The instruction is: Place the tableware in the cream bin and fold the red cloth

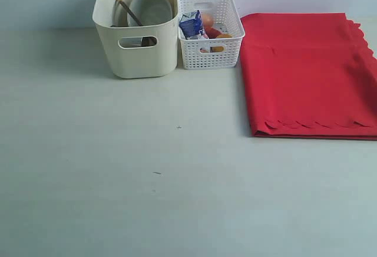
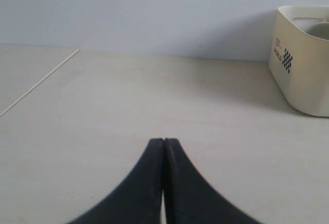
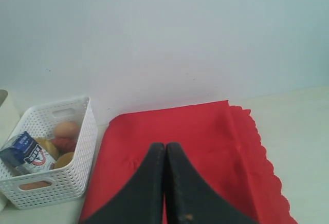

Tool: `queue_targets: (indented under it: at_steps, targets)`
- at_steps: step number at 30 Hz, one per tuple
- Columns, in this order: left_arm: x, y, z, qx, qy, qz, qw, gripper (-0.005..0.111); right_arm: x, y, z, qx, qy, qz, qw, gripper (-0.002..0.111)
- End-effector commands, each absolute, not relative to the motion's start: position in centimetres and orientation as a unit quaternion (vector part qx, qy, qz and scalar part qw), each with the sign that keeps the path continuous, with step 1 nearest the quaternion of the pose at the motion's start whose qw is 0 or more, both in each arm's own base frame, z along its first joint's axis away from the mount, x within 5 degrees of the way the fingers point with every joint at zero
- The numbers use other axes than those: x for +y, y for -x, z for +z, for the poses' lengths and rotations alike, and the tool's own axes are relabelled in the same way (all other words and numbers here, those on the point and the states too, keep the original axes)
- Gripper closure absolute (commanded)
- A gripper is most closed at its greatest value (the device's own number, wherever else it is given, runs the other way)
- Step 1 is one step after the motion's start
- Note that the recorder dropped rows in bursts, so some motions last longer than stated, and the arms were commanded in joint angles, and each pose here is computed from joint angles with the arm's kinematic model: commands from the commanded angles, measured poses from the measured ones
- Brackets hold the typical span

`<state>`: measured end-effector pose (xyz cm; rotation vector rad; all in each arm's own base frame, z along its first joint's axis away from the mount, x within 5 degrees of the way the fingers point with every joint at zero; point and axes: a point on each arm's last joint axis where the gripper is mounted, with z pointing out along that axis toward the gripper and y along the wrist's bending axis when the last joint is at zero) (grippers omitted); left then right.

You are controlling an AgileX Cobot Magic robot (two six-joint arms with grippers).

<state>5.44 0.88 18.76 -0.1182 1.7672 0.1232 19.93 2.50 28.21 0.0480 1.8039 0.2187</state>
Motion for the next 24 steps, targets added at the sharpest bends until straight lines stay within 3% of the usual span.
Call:
queue_targets:
  at_steps: [1, 14, 24]
  targets:
    - [0.9, -5.4, 18.8, 0.768, 0.057, 0.049, 0.636, 0.106, 2.0, -15.7, 27.5, 0.751, -0.024, 0.106, 0.651, 0.108]
    - [0.9, -5.4, 18.8, 0.768, 0.057, 0.049, 0.636, 0.106, 1.0, -7.8, 23.9, 0.681, -0.049, 0.146, 0.716, 0.108]
    - [0.9, -5.4, 18.8, 0.768, 0.057, 0.049, 0.636, 0.106, 0.8, -6.5, 21.9, 0.729, -0.052, 0.134, 0.669, 0.108]
